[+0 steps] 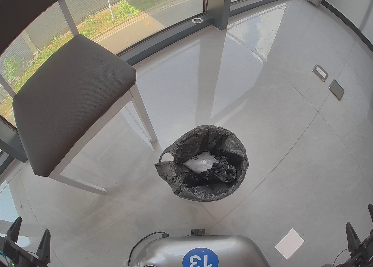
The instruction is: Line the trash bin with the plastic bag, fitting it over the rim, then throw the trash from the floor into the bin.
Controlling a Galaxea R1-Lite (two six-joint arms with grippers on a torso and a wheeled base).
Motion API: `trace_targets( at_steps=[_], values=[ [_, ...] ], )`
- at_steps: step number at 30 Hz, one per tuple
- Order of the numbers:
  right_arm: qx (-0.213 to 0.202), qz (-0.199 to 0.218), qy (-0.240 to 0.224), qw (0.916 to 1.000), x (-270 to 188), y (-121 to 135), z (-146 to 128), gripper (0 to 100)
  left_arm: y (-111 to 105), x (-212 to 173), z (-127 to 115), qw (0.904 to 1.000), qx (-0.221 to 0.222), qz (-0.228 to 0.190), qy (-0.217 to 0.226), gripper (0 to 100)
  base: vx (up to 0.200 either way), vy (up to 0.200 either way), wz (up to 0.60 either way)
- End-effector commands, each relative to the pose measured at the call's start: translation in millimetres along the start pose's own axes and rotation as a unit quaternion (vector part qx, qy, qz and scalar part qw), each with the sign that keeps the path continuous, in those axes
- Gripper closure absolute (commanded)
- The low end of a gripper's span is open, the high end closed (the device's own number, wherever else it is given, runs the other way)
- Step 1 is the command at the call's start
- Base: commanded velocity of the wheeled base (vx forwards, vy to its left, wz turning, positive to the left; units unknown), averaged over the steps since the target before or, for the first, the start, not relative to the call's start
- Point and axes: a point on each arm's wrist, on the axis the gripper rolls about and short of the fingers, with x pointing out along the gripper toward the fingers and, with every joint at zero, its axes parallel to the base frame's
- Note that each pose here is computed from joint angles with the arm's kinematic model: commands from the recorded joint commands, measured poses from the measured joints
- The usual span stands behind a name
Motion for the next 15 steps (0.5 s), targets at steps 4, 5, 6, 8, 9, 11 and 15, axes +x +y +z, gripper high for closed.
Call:
trace_targets(
  at_steps=[4,5,6,8,9,11,15],
  values=[
    [0.000,-0.001,0.001,1.0000,0.2,0.0,-5.1,0,1.4,2.0,-5.7,0.9984,-0.007,0.052,0.019,0,0.000,0.000,0.00],
    [0.001,-0.001,0.002,1.0000,0.2,0.0,-5.2,0,1.3,2.0,-5.7,0.9984,-0.010,0.052,0.019,0,0.000,0.000,0.00],
    [0.001,-0.001,0.002,1.0000,0.2,0.0,-5.2,0,1.3,2.0,-5.7,0.9984,-0.013,0.052,0.019,0,0.000,0.000,0.00],
    [0.001,-0.001,0.002,1.0000,0.2,0.0,-5.2,0,1.4,2.1,-6.2,0.9983,-0.013,0.054,0.019,0,0.000,0.000,0.00],
    [0.001,-0.001,0.002,1.0000,0.2,0.0,-5.2,0,1.4,2.1,-6.0,0.9982,-0.014,0.056,0.019,0,0.000,0.000,0.00],
    [0.001,0.000,0.002,1.0000,0.2,0.0,-5.2,0,1.5,2.0,-5.7,0.9982,-0.008,0.056,0.019,0,0.000,0.000,0.00],
    [0.001,0.000,0.002,1.0000,0.2,0.0,-5.2,0,1.3,1.5,-5.9,0.9985,-0.004,0.052,0.016,0,0.000,0.000,0.00]
  ],
)
